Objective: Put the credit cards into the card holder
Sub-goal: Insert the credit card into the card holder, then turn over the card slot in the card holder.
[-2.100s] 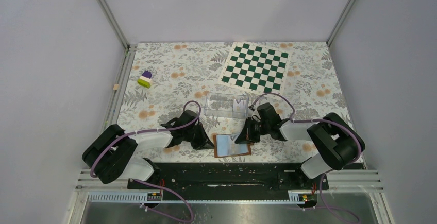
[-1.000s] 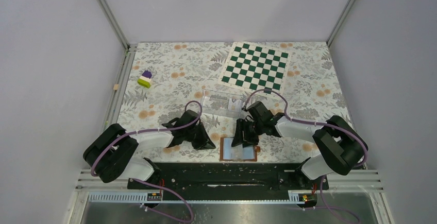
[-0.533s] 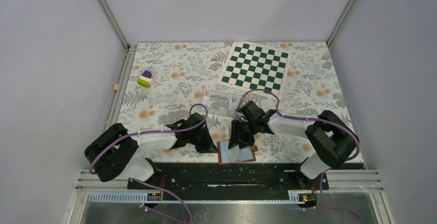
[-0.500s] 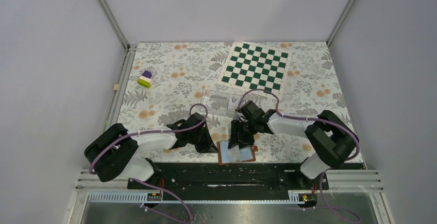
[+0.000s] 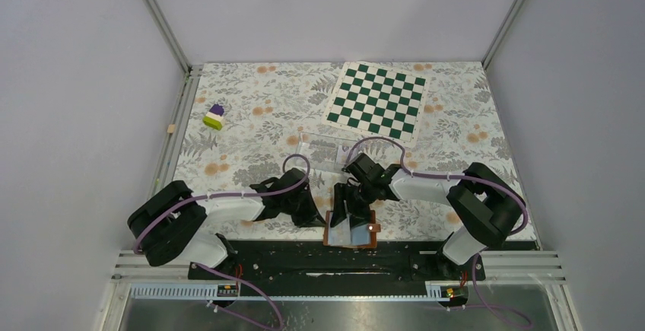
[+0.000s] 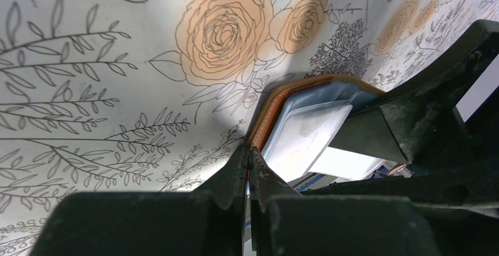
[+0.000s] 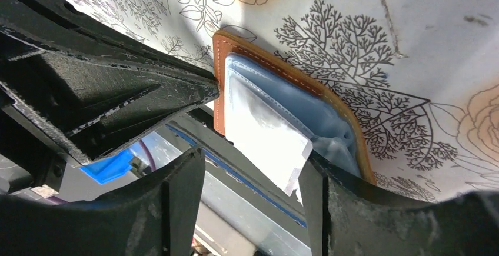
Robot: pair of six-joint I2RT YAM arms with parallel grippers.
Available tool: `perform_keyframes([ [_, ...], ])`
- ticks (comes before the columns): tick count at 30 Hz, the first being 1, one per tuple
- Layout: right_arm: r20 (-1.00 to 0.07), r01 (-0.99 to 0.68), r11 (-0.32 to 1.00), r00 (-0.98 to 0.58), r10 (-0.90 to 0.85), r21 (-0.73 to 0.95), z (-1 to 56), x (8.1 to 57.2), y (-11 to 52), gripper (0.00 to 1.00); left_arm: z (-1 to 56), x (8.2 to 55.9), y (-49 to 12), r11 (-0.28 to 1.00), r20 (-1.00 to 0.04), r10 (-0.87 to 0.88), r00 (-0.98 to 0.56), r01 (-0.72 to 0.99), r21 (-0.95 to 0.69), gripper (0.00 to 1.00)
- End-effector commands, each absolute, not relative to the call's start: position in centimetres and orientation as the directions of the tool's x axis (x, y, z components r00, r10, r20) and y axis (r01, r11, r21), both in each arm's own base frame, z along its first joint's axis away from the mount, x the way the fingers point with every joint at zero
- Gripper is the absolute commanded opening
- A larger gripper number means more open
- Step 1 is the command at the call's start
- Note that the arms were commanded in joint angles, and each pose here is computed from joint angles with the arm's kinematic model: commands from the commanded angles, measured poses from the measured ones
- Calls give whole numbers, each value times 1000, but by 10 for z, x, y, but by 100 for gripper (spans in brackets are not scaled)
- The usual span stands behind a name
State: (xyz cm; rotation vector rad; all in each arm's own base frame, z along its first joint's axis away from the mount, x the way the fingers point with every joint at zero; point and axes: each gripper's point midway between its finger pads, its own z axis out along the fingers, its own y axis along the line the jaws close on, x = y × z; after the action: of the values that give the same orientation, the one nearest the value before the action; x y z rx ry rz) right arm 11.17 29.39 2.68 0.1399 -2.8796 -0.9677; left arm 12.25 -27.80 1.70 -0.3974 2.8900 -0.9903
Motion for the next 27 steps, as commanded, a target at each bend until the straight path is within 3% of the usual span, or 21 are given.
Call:
perform_keyframes([
  [1, -8, -153, 837, -985, -175, 525, 33, 117, 285, 67, 46, 139, -299, 690, -25, -291, -956, -192, -698, 0],
  [4, -49, -200, 855, -978, -201, 478, 39, 123, 277, 72, 47, 139, -291, 714, -51, -297, -953, -186, -675, 0],
  [12, -93, -251, 850, -968, -235, 462, 56, 129, 277, 80, 62, 140, -276, 716, -111, -310, -944, -155, -681, 32],
  [18, -80, -263, 868, -964, -254, 421, 55, 125, 265, 79, 83, 138, -295, 614, -97, -281, -955, -101, -783, 34],
  [22, -56, -252, 877, -966, -252, 409, 48, 117, 256, 72, 88, 133, -307, 579, -73, -232, -970, -77, -812, 33],
  [27, -31, -250, 892, -966, -258, 377, 34, 109, 243, 50, 84, 132, -319, 561, -47, -195, -980, -72, -825, 34],
])
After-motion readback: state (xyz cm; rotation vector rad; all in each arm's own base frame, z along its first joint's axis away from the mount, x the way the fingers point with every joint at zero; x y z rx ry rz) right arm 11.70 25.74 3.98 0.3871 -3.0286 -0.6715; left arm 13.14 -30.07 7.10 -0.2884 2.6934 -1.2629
